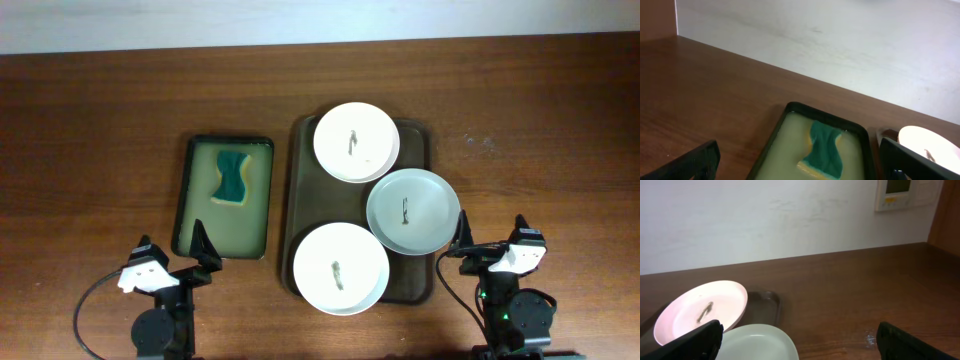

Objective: Clean dirty plates on tray and stack at the side

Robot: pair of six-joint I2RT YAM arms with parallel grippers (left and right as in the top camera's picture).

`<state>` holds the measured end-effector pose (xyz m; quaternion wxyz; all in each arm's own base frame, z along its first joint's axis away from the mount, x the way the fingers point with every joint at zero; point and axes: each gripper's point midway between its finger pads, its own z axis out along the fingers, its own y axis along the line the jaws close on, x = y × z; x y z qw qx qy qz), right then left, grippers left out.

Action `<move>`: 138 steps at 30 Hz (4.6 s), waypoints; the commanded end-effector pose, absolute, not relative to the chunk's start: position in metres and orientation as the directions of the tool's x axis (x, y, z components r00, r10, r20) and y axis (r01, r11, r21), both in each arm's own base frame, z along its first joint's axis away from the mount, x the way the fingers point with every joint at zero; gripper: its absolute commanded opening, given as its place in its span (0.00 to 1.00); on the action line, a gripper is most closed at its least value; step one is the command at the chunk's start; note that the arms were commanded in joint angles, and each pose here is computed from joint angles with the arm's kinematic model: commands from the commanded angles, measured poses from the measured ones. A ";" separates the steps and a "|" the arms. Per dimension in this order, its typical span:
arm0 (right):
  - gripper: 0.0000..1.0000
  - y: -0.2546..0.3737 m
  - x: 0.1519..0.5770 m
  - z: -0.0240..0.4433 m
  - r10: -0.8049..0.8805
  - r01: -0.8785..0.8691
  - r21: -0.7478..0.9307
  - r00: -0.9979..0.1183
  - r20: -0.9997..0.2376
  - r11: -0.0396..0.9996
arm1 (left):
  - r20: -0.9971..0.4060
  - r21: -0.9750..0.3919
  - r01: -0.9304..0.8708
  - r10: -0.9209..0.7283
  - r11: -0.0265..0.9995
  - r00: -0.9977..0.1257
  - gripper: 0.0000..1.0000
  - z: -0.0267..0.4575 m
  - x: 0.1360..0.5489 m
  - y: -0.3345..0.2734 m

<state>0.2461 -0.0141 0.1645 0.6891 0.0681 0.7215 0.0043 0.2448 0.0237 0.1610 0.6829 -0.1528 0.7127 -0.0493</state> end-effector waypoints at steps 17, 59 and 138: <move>0.98 0.042 0.259 0.311 0.121 -0.154 0.220 -0.482 -0.868 0.963 | -0.809 -0.241 0.054 -0.169 0.969 -0.562 0.99 0.294 0.328 -0.032; 0.19 -0.010 0.326 0.039 0.252 0.219 0.330 -0.966 -0.062 0.918 | -0.312 -0.420 0.336 0.213 0.843 -0.926 0.00 0.150 0.395 -0.268; 0.04 0.031 0.326 0.197 -0.219 0.090 -0.492 -0.816 -0.535 0.866 | -0.005 -0.036 -0.138 -0.138 0.990 -0.990 0.02 0.092 0.366 -0.039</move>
